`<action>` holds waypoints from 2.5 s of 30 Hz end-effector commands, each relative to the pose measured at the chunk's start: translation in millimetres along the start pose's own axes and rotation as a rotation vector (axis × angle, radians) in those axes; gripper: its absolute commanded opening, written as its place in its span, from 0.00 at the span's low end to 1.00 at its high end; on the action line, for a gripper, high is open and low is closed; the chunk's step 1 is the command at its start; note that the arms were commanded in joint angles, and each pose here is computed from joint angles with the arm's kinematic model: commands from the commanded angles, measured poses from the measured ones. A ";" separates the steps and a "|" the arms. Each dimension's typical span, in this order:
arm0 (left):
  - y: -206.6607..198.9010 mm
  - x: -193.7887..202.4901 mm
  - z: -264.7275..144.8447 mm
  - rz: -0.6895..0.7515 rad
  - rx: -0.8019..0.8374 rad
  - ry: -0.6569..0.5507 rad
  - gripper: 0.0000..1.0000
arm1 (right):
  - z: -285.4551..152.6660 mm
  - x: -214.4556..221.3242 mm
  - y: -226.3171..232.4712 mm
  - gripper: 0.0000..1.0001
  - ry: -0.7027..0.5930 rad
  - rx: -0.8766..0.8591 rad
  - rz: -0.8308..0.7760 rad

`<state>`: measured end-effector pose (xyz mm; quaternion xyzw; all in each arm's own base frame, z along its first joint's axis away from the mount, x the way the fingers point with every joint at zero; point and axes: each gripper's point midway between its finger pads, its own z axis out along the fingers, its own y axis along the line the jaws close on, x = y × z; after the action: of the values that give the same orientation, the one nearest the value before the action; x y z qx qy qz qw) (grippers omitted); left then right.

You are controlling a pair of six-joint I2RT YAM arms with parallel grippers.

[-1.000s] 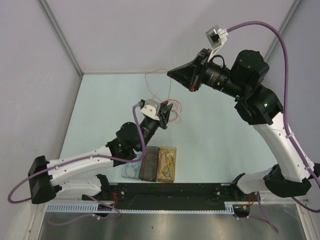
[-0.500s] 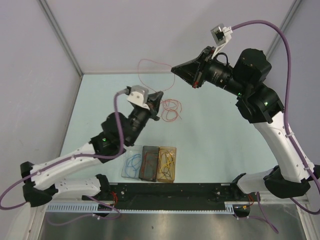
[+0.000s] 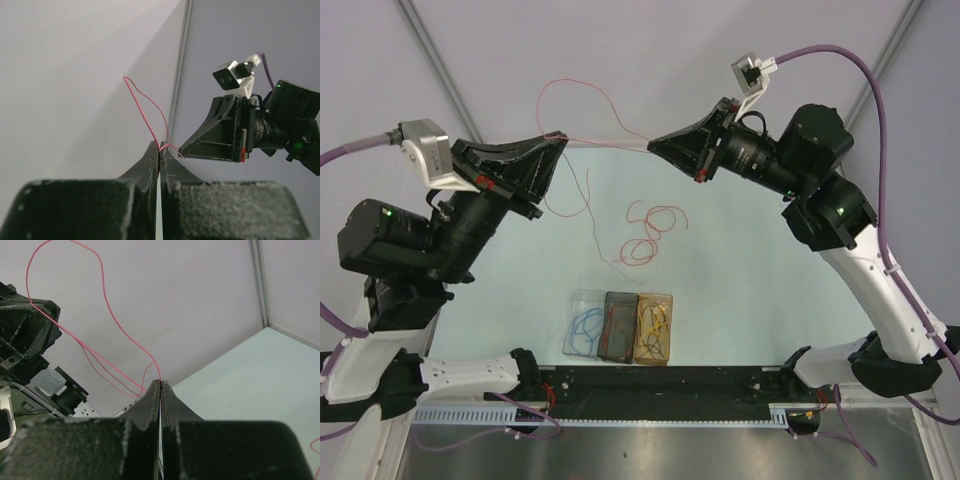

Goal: Untangle the cables

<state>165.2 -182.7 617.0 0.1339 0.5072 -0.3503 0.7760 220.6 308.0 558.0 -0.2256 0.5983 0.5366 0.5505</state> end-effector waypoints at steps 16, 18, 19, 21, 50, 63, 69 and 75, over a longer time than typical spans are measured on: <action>21.8 11.8 -19.0 0.044 -0.079 0.052 0.00 | -22.2 201.6 -138.8 0.75 0.343 0.503 0.277; 23.0 9.2 -17.9 0.052 -0.085 0.043 0.00 | -32.2 228.8 -152.5 0.75 0.378 0.544 0.293; 22.7 7.0 -17.2 0.053 -0.084 0.037 0.00 | -32.9 237.6 -156.0 0.75 0.392 0.545 0.299; 21.9 6.8 -14.4 0.061 -0.084 0.037 0.00 | -32.9 259.2 -164.9 0.75 0.434 0.551 0.312; 22.7 6.1 -18.1 0.064 -0.077 0.015 0.00 | 36.2 341.8 -199.4 0.68 0.491 0.381 0.650; 23.6 7.3 -16.2 0.079 -0.084 0.012 0.00 | 36.5 368.7 -173.0 0.26 0.577 0.366 0.685; 23.7 7.1 -15.0 0.080 -0.087 0.011 0.00 | 35.5 365.0 -170.3 0.00 0.576 0.364 0.688; 28.5 -0.5 -18.7 0.089 -0.103 0.015 0.00 | 9.9 352.2 -212.2 0.00 0.571 0.452 0.657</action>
<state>172.5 -161.9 593.4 0.1255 0.5311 -0.2990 0.7828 279.9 395.6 157.2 -0.0481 0.8579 0.4793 0.1787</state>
